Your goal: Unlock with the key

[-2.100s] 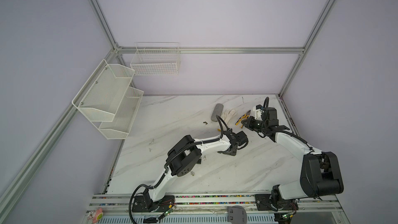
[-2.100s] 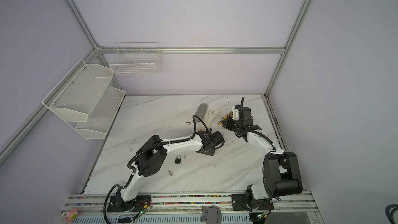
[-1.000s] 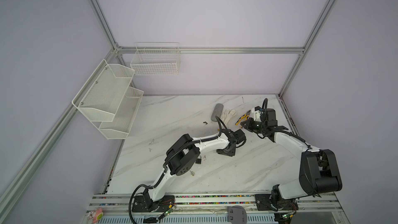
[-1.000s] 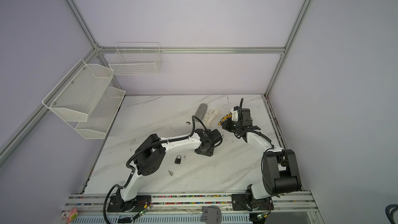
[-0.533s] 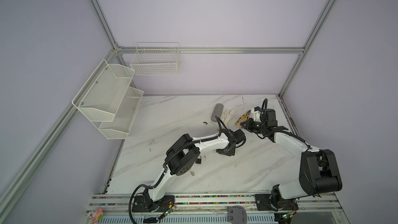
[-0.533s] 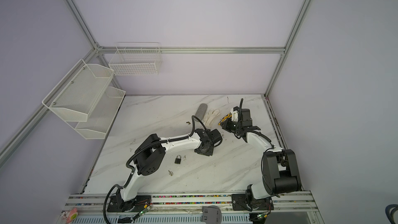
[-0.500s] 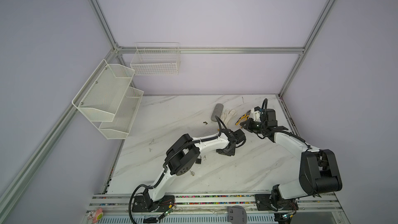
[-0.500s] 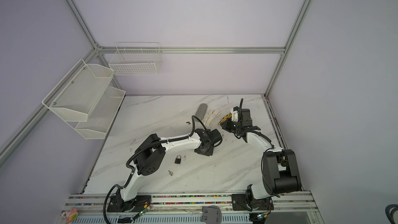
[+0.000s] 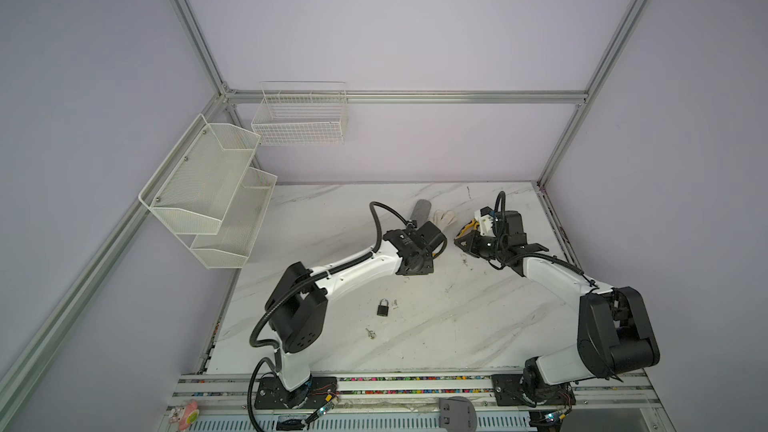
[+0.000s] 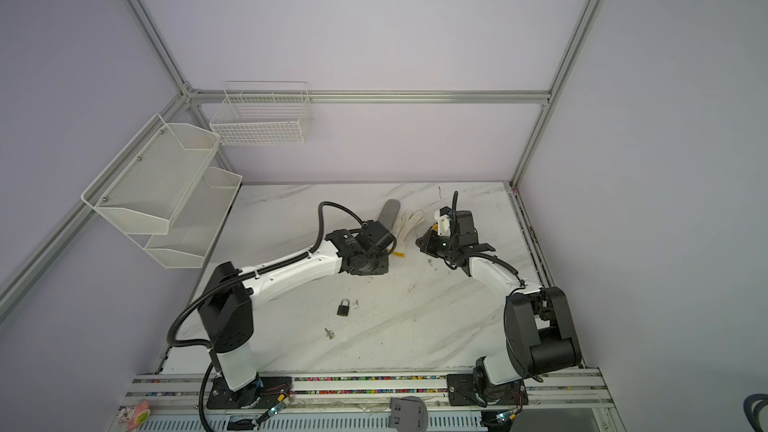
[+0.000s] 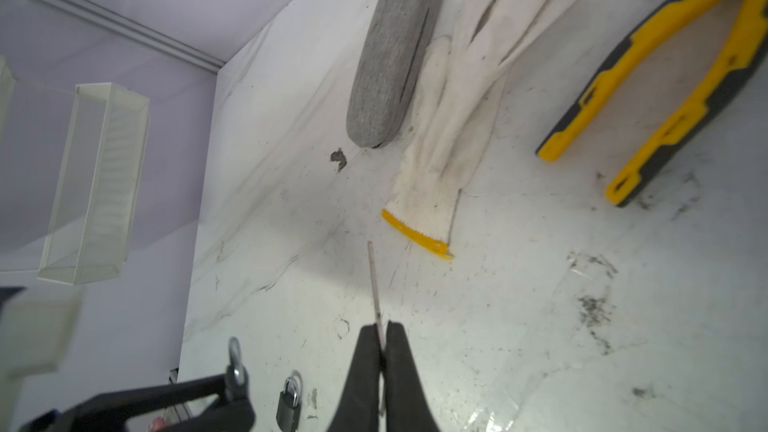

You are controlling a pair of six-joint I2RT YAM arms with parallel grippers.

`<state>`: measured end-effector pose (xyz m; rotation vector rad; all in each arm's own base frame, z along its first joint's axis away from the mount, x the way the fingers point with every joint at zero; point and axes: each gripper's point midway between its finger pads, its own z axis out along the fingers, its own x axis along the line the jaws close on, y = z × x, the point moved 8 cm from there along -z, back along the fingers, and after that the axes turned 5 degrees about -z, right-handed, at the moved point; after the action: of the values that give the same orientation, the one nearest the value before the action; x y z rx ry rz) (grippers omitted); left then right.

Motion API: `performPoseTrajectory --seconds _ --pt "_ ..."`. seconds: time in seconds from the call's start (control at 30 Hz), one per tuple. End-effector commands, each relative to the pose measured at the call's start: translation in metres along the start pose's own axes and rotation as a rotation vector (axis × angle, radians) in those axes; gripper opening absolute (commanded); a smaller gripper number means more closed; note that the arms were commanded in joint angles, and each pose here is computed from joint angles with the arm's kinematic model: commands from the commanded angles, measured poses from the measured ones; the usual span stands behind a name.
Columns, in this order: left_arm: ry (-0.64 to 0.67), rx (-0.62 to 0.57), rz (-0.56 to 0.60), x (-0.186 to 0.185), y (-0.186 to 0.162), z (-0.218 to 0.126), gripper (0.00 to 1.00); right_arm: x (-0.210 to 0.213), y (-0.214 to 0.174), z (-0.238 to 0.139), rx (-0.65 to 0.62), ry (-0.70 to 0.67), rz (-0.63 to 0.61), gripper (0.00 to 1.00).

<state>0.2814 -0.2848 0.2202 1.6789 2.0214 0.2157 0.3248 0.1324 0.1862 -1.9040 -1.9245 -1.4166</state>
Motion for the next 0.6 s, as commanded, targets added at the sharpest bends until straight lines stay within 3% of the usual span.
performPoseTrajectory --seconds 0.0,0.23,0.57 --pt "0.014 -0.062 -0.121 0.030 0.016 -0.002 0.00 0.024 -0.018 0.011 0.011 0.047 -0.047 0.00" --pt "0.041 -0.060 -0.205 0.056 0.034 -0.002 0.00 0.072 -0.070 0.040 0.025 0.219 -0.030 0.00" --pt "0.055 -0.029 -0.230 0.057 0.040 0.005 0.00 0.128 -0.116 0.062 -0.049 0.426 0.049 0.00"
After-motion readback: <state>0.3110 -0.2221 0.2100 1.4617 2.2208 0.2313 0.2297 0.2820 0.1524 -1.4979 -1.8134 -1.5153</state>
